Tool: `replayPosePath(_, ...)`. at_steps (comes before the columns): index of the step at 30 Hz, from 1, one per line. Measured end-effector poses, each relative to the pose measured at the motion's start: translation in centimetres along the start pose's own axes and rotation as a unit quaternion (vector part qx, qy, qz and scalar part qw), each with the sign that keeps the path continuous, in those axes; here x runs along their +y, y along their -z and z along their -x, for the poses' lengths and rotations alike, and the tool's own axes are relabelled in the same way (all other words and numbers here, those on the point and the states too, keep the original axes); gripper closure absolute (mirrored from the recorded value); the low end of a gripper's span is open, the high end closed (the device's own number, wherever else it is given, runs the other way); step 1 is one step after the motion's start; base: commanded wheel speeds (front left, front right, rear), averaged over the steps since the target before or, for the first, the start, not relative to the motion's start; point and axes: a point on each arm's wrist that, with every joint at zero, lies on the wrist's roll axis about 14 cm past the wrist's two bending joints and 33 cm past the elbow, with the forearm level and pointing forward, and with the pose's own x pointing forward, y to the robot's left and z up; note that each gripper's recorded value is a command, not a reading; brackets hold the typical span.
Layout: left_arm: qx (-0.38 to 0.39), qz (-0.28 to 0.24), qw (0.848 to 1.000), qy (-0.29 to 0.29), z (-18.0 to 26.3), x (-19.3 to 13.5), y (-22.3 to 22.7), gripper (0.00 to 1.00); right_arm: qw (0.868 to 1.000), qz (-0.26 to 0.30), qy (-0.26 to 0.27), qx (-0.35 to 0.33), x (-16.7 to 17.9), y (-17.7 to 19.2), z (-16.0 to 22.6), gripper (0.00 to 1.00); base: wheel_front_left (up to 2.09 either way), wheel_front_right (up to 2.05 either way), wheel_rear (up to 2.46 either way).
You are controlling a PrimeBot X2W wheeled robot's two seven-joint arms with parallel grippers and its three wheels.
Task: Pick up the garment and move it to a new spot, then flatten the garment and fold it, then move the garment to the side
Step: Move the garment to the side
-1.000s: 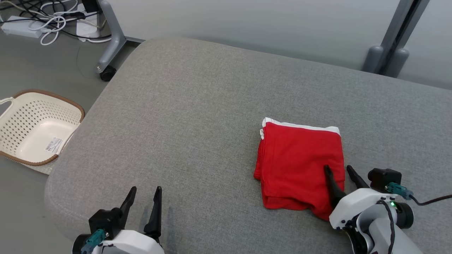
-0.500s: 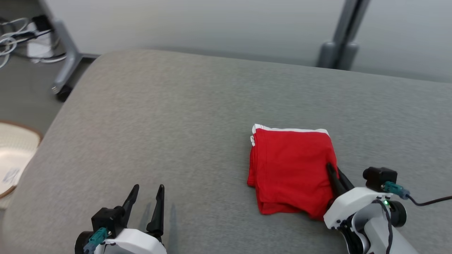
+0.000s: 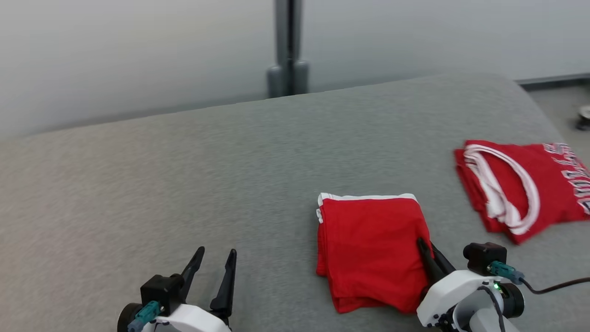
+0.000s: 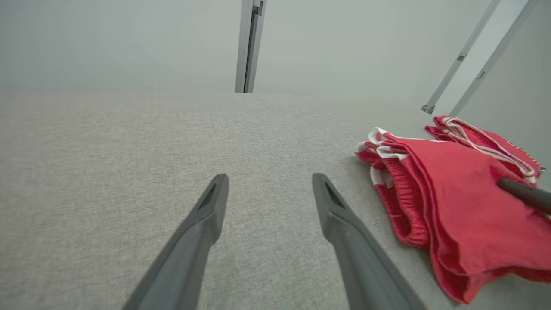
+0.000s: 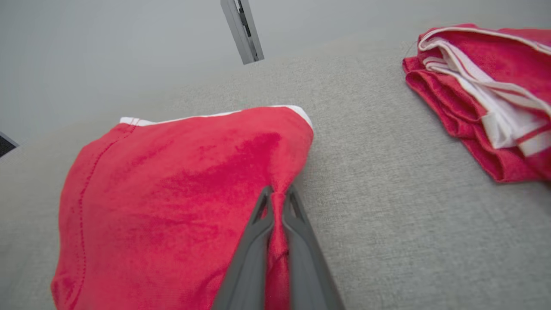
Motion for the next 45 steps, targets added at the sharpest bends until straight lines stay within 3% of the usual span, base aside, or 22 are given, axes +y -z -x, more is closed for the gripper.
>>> replayPosePath(10, 0.026, -0.018, 0.992, 0.122, -2.7, -7.6, 1.3, 0.00, 0.996, -0.011, 0.077, -0.032, -5.0, -1.0, 4.3, 1.00, 0.00, 0.00, 0.00)
replayPosePath(17, 0.046, -0.015, 0.987, 0.152, -3.3, -9.3, 2.8, 0.00, 0.995, 0.009, 0.090, -0.038, -6.1, -1.8, 4.5, 1.00, 0.00, 0.00, 0.00)
replayPosePath(26, 0.051, -0.015, 0.990, 0.130, -3.3, -7.5, 3.2, 0.00, 0.990, 0.110, 0.076, -0.052, -7.1, -6.8, 0.5, 1.00, 0.00, 0.00, 0.00)
replayPosePath(30, 0.045, -0.016, 0.993, 0.109, -3.5, -5.9, 2.8, 0.00, 0.981, 0.155, 0.101, -0.064, -10.0, -10.5, -1.3, 1.00, 0.00, 0.00, 0.00)
replayPosePath(37, 0.043, -0.015, 0.997, 0.057, -3.0, -2.2, 2.8, 0.00, 0.962, 0.206, 0.174, -0.037, -16.7, -13.2, -2.0, 1.00, 0.00, 0.00, 0.00)
replayPosePath(39, 0.045, -0.015, 0.998, 0.043, -2.7, -1.2, 2.9, 0.00, 0.958, 0.212, 0.192, -0.035, -18.1, -13.7, -2.0, 0.95, 0.00, 0.00, 0.00)
replayPosePath(40, 0.045, -0.014, 0.998, 0.036, -2.6, -0.7, 2.9, 0.00, 0.955, 0.217, 0.200, -0.035, -18.7, -14.0, -2.0, 0.55, 0.00, 0.00, 0.00)
replayPosePath(41, 0.046, -0.013, 0.998, 0.030, -2.5, -0.2, 3.0, 0.00, 0.953, 0.216, 0.209, -0.034, -19.3, -14.1, -1.9, 0.00, 0.00, 0.00, 0.00)
replayPosePath(45, 0.044, -0.011, 0.999, 0.008, -2.1, 1.2, 2.9, 0.00, 0.947, 0.225, 0.224, -0.044, -20.0, -14.8, -2.3, 0.00, 0.00, 0.00, 0.00)
